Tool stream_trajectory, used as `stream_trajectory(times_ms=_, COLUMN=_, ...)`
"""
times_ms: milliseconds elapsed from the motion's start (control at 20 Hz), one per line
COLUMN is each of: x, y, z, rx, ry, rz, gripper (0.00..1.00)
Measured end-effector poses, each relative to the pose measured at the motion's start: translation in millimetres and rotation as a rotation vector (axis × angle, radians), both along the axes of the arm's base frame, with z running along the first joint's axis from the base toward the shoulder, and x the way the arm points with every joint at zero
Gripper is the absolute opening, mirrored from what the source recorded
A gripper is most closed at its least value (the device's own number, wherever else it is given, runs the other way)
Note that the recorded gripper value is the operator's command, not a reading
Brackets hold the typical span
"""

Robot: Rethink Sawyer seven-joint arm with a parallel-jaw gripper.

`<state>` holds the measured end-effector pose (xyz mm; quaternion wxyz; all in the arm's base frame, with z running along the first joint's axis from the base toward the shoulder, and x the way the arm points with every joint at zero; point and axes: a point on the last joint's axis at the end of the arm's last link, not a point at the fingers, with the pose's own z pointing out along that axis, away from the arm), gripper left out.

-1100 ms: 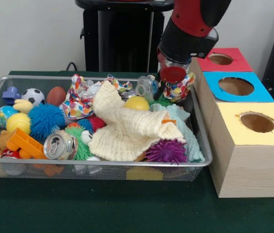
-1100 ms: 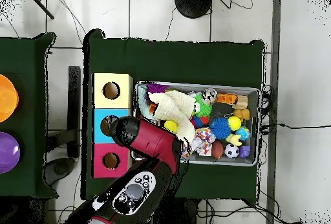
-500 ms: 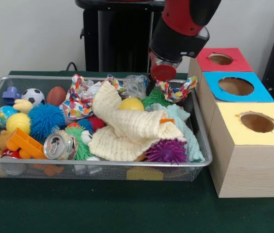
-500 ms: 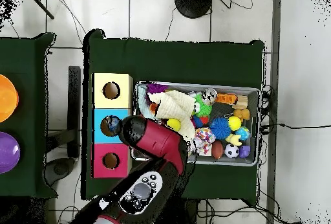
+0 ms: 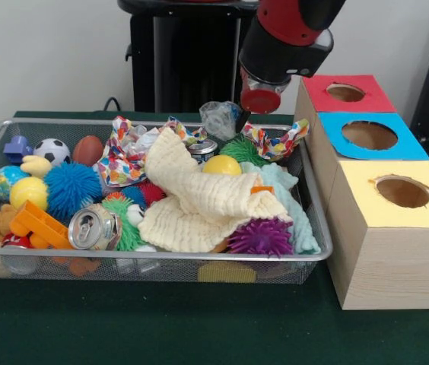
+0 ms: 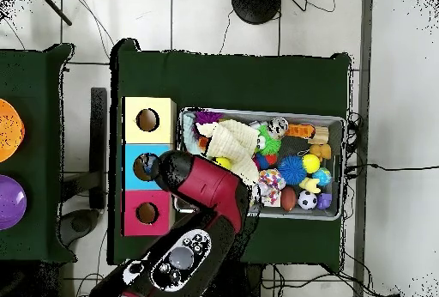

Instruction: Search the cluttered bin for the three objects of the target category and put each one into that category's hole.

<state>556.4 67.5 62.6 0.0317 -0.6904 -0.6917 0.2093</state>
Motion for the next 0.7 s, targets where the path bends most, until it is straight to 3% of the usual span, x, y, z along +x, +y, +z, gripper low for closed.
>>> stream_trajectory(times_ms=100, x=1.5, y=1, z=5, rx=0.002, ry=-0.001, rz=-0.002, gripper=0.00)
stream_trajectory(times_ms=700, x=29.2, y=-7, z=83, rx=0.005, ry=-0.138, rz=-0.017, gripper=0.00)
